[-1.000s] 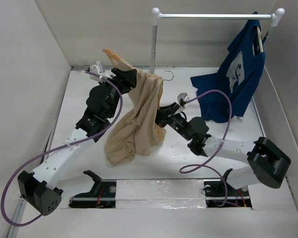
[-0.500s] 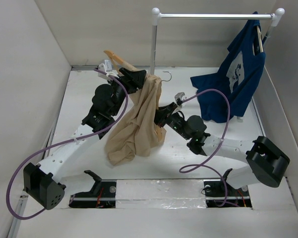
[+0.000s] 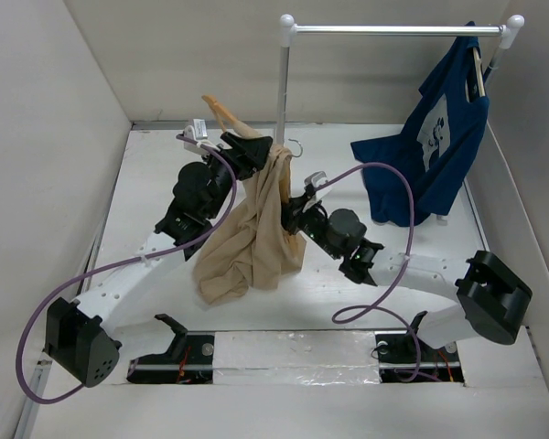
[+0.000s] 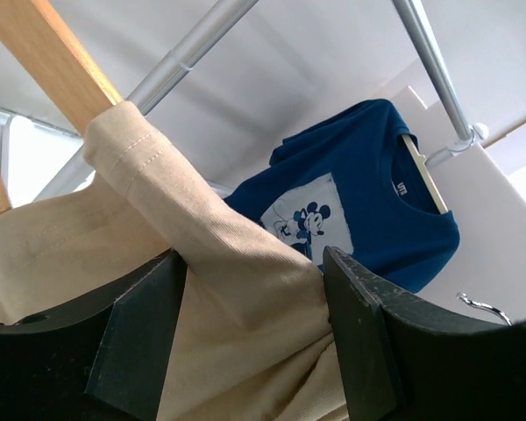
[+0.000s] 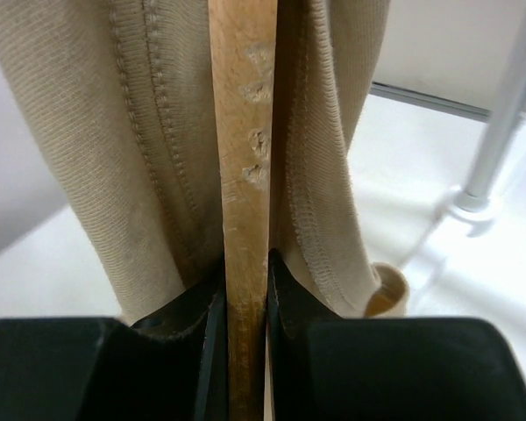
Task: Place the t-shirt on the hanger
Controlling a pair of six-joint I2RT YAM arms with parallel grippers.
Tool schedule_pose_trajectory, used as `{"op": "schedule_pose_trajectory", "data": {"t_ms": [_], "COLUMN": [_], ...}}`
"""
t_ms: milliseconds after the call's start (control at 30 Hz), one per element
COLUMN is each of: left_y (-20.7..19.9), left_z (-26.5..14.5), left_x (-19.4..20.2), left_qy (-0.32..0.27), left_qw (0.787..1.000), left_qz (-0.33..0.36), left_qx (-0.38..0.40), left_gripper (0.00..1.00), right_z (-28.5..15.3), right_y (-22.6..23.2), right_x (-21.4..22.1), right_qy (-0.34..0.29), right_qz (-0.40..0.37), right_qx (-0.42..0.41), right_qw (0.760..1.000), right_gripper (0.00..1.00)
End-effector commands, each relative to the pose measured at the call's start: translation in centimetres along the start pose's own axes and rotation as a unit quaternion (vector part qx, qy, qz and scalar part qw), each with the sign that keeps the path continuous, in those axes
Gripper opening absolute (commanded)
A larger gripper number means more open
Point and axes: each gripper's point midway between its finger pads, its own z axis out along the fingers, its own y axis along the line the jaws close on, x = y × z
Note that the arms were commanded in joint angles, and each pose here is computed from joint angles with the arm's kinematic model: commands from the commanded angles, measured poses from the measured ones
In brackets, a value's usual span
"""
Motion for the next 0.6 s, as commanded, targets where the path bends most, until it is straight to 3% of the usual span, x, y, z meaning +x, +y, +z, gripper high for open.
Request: {"op": "schedule_pose_trajectory", "data": {"t_ms": [0, 333, 433, 533, 567], "left_y": [-0.2, 0.4, -0.1, -0.9, -1.0], "left_z": [-0.4, -0.3, -0.6, -0.9, -0.9], "left_x": [2.2, 3.7, 4.0, 3.9, 4.0], "left_qy": [0.036, 0.046, 0.046, 0.051, 0.054], "left_qw": [0.999, 0.998, 0.997, 0.995, 0.995], "left_qz": [-0.004, -0.029, -0.038, -0.048, -0.048], "left_qx": [0.020, 0.032, 0.053, 0.072, 0.075], "left_gripper": [0.59, 0.44, 0.19, 0.23, 0.38], "right_z": [0.2, 0.3, 0.6, 0.9, 0.9], "right_y": [2.3, 3.2, 4.1, 5.2, 5.3], "right_x": [-6.2, -7.8, -8.7, -8.7, -8.9], "right_qy": [-0.073, -0.073, -0.081, -0.075, -0.077], "right_qz": [-0.061, -0.114, -0.114, -0.111, -0.107], "right_qx": [-0.010, -0.010, -0.029, -0.056, -0.059], "right_qw": [0.995, 0.991, 0.990, 0.989, 0.990], "right_gripper": [0.00, 0.00, 0.00, 0.00, 0.00]}}
